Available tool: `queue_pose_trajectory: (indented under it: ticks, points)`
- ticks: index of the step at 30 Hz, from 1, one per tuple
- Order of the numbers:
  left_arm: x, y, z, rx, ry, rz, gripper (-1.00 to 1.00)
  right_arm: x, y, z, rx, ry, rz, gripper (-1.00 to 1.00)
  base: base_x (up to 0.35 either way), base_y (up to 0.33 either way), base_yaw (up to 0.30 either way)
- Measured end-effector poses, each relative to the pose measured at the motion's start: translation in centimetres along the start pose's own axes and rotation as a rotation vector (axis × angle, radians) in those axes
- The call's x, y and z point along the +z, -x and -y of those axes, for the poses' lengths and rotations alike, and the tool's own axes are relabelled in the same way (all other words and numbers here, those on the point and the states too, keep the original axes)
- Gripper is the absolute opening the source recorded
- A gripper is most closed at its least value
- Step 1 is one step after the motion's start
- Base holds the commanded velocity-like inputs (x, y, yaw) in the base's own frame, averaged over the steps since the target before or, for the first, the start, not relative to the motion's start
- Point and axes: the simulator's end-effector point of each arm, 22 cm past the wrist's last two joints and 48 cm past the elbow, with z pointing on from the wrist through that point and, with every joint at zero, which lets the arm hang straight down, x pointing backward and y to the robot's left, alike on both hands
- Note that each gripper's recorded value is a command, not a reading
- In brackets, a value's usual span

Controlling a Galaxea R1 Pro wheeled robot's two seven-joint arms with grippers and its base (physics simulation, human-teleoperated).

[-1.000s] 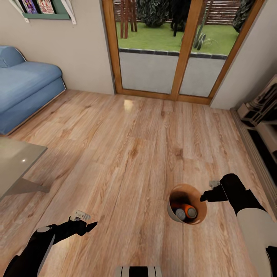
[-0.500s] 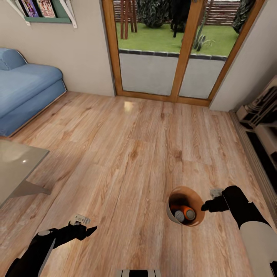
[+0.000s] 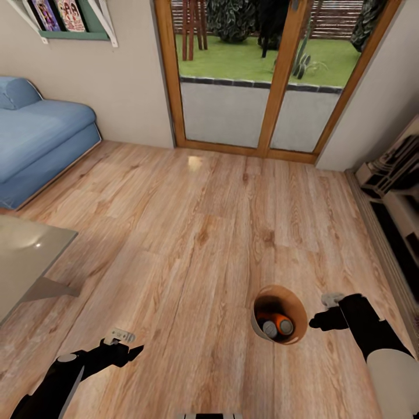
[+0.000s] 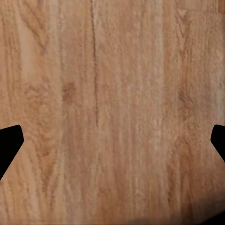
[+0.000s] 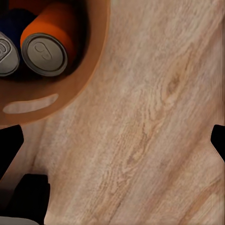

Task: Put the three can of soda from the living room inside the tash can in the kitchen.

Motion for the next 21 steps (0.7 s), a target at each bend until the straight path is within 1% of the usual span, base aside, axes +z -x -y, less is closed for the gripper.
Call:
queue_pose_trajectory:
  ticks: [3, 9, 14, 15, 17, 18, 21]
  points:
    - [-0.4, -0.1, 0.0, -0.004, 0.006, -0.008, 1.0, -0.2, -0.4, 0.0, -0.016, -0.002, 0.012, 1.0, 0.0, 0.0, 0.0]
    - [-0.9, -1.9, 0.3, -0.037, 0.009, -0.053, 1.0, -0.9, -1.3, 0.3, -0.006, 0.006, 0.03, 1.0, 0.0, 0.0, 0.0]
    - [-1.5, -2.4, 0.7, -0.052, 0.009, -0.073, 1.0, -1.3, -1.7, 0.2, -0.044, 0.009, 0.078, 1.0, 0.0, 0.0, 0.0]
    - [-1.6, -2.6, 0.3, -0.052, 0.029, -0.079, 1.0, -1.1, -2.3, -0.4, -0.054, 0.019, 0.083, 1.0, 0.0, 0.0, 0.0]
    - [-2.0, -2.5, -0.1, -0.05, 0.053, -0.079, 1.0, -1.2, -2.8, -0.9, -0.059, 0.027, 0.082, 1.0, 0.0, 0.0, 0.0]
    - [-2.1, -2.5, -0.6, -0.046, 0.079, -0.075, 1.0, -1.0, -3.4, -1.4, -0.063, 0.035, 0.086, 1.0, 0.0, 0.0, 0.0]
    - [-2.5, -2.5, -1.0, -0.043, 0.104, -0.073, 1.0, -1.3, -3.8, -1.8, -0.072, 0.043, 0.102, 1.0, 0.0, 0.0, 0.0]
